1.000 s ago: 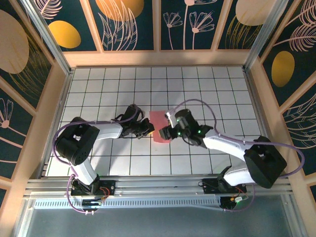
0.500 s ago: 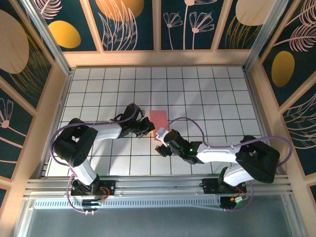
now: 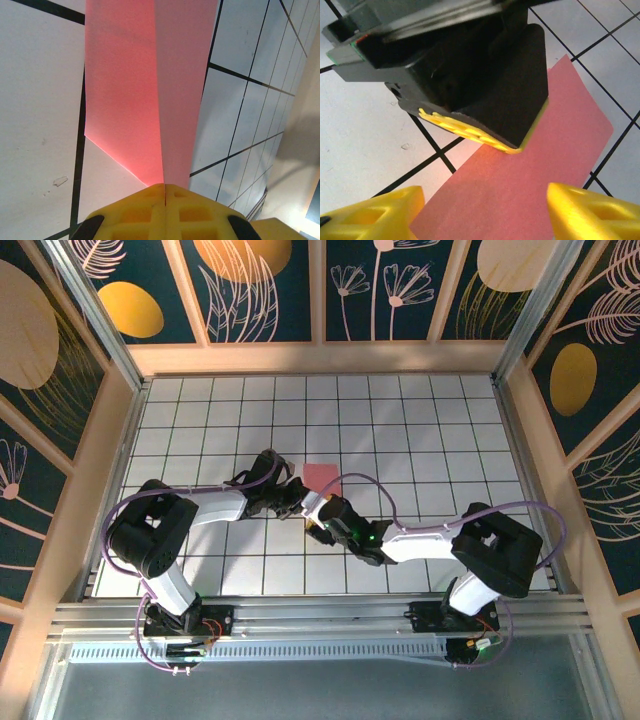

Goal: Fold a paper plane with a square sheet of paper (fold left side to right side)
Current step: Third fold the triangle at the center of the table.

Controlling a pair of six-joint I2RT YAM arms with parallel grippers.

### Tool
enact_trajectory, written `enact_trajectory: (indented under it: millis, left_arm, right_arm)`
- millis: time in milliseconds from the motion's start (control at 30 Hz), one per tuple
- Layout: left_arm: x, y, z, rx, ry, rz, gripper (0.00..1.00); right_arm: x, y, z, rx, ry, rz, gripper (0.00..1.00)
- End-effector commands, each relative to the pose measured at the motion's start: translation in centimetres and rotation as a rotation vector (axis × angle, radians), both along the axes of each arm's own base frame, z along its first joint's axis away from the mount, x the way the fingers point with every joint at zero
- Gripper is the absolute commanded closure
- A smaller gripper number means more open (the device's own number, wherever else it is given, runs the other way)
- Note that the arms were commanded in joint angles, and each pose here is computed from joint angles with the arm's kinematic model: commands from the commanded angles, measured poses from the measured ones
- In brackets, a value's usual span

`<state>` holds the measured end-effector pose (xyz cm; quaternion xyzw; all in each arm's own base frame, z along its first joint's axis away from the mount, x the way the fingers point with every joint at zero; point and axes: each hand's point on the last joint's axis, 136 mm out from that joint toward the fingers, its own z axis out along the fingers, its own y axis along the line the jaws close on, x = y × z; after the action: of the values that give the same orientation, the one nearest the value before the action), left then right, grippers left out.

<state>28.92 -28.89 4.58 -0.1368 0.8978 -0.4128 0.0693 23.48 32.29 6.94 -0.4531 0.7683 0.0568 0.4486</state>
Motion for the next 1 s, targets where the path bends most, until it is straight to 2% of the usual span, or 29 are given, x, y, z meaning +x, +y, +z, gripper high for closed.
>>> enact_trajectory:
  millis: [0, 200, 400, 567, 700, 800, 967]
  left_arm:
    - [-0.2, -0.4, 0.3, -0.005, 0.032, 0.004, 0.97]
    - [0.1, -0.4, 0.5, -0.009, 0.023, 0.010, 0.92]
    - [0.7, 0.0, 1.3, -0.002, -0.010, 0.027, 0.80]
    - [2.2, 2.5, 3.1, 0.015, -0.066, 0.074, 0.68]
    - [3.7, 4.6, 4.7, 0.068, -0.131, 0.091, 0.67]
    - [4.5, 4.0, 5.4, 0.079, -0.166, 0.044, 0.73]
    - [5.1, 1.4, 4.6, 0.014, -0.158, -0.042, 0.83]
  right_arm:
    - [0.2, 0.6, 0.4, 0.014, -0.001, 0.001, 0.42]
    - [-0.7, 0.2, 0.0, 0.021, 0.055, 0.002, 0.65]
    - [-1.6, -0.3, -0.9, 0.029, 0.113, -0.002, 1.00]
    - [-2.0, -0.1, -1.1, 0.069, 0.180, -0.014, 1.00]
    - [-2.1, 0.4, -0.8, 0.137, 0.266, -0.007, 1.00]
    - [-2.0, 0.6, -0.2, 0.211, 0.336, -0.001, 1.00]
    - [-2.2, 0.6, 0.1, 0.308, 0.451, 0.021, 1.00]
